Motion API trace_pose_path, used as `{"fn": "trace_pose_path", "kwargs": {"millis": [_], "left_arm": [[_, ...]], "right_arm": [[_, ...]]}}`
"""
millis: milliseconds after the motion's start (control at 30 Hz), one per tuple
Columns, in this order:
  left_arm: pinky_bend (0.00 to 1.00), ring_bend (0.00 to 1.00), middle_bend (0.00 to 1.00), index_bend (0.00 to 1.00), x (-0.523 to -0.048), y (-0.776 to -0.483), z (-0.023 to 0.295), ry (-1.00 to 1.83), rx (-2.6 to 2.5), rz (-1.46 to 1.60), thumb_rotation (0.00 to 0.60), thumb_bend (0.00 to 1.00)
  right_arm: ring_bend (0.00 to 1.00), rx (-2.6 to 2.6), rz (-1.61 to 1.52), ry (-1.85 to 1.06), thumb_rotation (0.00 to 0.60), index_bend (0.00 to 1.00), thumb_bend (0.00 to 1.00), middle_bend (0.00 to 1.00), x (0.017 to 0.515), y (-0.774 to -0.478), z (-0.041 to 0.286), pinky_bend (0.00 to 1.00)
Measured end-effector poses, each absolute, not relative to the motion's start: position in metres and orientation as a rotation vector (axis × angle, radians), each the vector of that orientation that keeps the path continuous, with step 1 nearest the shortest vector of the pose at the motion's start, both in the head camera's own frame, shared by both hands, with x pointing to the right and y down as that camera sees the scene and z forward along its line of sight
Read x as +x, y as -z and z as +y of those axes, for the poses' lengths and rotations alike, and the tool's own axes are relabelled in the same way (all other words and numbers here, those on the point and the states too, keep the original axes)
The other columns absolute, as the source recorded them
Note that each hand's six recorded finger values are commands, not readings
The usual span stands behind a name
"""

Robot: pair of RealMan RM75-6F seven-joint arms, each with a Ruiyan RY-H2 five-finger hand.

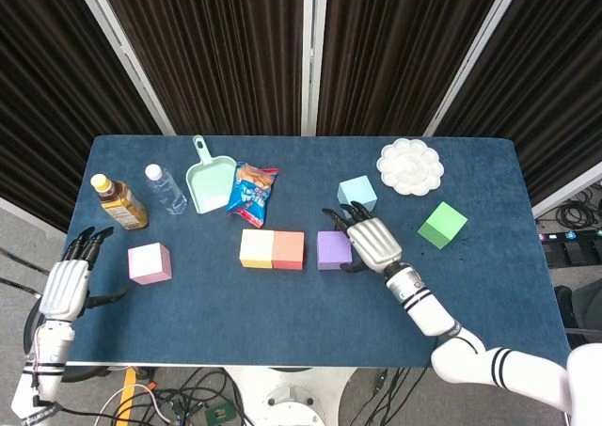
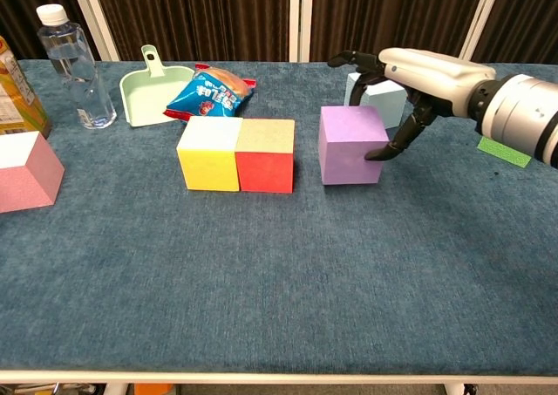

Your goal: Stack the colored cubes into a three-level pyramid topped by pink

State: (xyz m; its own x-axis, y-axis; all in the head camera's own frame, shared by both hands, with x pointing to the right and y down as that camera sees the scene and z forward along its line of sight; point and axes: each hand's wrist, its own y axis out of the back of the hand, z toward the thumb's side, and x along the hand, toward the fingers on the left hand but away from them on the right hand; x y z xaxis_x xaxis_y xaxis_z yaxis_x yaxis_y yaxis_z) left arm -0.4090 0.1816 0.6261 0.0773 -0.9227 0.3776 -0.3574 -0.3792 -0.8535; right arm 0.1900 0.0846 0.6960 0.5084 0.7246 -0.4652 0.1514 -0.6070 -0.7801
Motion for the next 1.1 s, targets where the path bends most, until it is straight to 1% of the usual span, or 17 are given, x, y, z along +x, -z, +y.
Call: {"fn": "trace_pose_path", "kwargs": {"millis": [333, 567, 1100], "left_arm": [[0.13, 0.03, 0.12, 0.09, -0.411, -0.63, 0.184, 1.321, -1.807, 1.257, 0.6, 0.11], [0.13, 0.03, 0.12, 0.09, -0.412, -0.632, 0.185, 1.333, -1.824, 1.25, 0.6, 0.11], [0.13, 0.03, 0.12, 0.09, -0.411, -0.635, 0.186, 1.334, -1.853, 1.251, 0.6, 0.11]], "right_arm": [[0.07, -2.055, -0.735, -1.069, 0.6, 0.0, 0.17, 0.51, 0.182, -0.711, 0.09, 0.0], [0.07, -2.055, -0.794, -1.058, 0.6, 0.0, 0.17, 0.52, 0.178, -0.71, 0.094, 0.0], [0.07, -2.048, -0.807, -1.094, 0.6, 0.0, 0.17, 0.52, 0.174, -0.713, 0.098, 0.0]]}}
